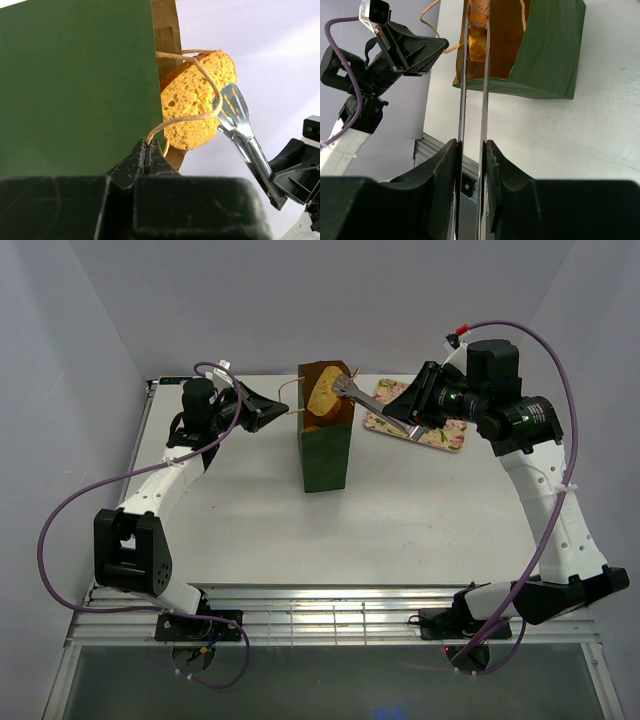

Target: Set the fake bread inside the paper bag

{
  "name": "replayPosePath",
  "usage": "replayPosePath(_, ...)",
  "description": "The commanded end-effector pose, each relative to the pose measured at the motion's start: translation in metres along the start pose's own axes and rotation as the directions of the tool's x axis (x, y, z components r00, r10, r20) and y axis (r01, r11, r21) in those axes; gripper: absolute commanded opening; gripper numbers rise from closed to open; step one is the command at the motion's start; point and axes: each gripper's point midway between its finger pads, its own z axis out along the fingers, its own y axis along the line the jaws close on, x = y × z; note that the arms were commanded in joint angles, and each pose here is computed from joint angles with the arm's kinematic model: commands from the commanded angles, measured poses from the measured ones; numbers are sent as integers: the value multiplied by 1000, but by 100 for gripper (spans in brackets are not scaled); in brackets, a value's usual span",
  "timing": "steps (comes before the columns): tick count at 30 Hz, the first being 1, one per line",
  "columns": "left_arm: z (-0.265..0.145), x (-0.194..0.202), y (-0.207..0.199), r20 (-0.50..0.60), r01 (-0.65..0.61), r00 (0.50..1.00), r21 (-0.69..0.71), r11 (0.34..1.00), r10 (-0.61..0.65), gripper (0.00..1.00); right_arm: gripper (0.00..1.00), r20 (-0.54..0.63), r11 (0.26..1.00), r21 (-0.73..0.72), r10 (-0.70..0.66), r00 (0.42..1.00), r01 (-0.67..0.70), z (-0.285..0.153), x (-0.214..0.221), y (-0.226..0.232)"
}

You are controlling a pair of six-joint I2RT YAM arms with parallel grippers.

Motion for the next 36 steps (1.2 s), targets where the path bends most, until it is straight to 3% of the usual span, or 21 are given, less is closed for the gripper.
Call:
replayPosePath(1, -11, -5, -26, 18, -43, 999, 49, 998, 43, 0, 29, 72, 998, -8, -53, 996, 54, -7, -19, 11)
replayPosePath(13, -12, -4, -25, 16, -47, 999, 45, 998, 47, 0, 44, 74, 997, -12, -69, 995, 70, -6, -22, 13)
replayPosePath(23, -15, -2, -28, 20, -59, 998, 54, 997, 58, 13, 46, 69, 995, -52, -78, 994, 82, -6, -22, 21)
replayPosePath(31, -23, -4, -35, 46, -86, 995, 50, 995, 84, 52, 45, 85, 991, -90, -89, 992, 97, -17, -24, 33)
replayPosePath(32, -25, -4, -39, 52, -95, 994, 56, 994, 92, 85, 45, 101, 990, -93, -95, 990, 104, -22, -26, 35)
replayPosePath(33, -27, -4, -41, 55, -101, 994, 61, 993, 98, 98, 45, 109, 990, -94, -97, 989, 108, -24, -27, 36)
replayPosePath(36, -32, -4, -47, 66, -115, 992, 66, 991, 110, 98, 45, 141, 987, -125, -85, 986, 103, -35, -39, 42)
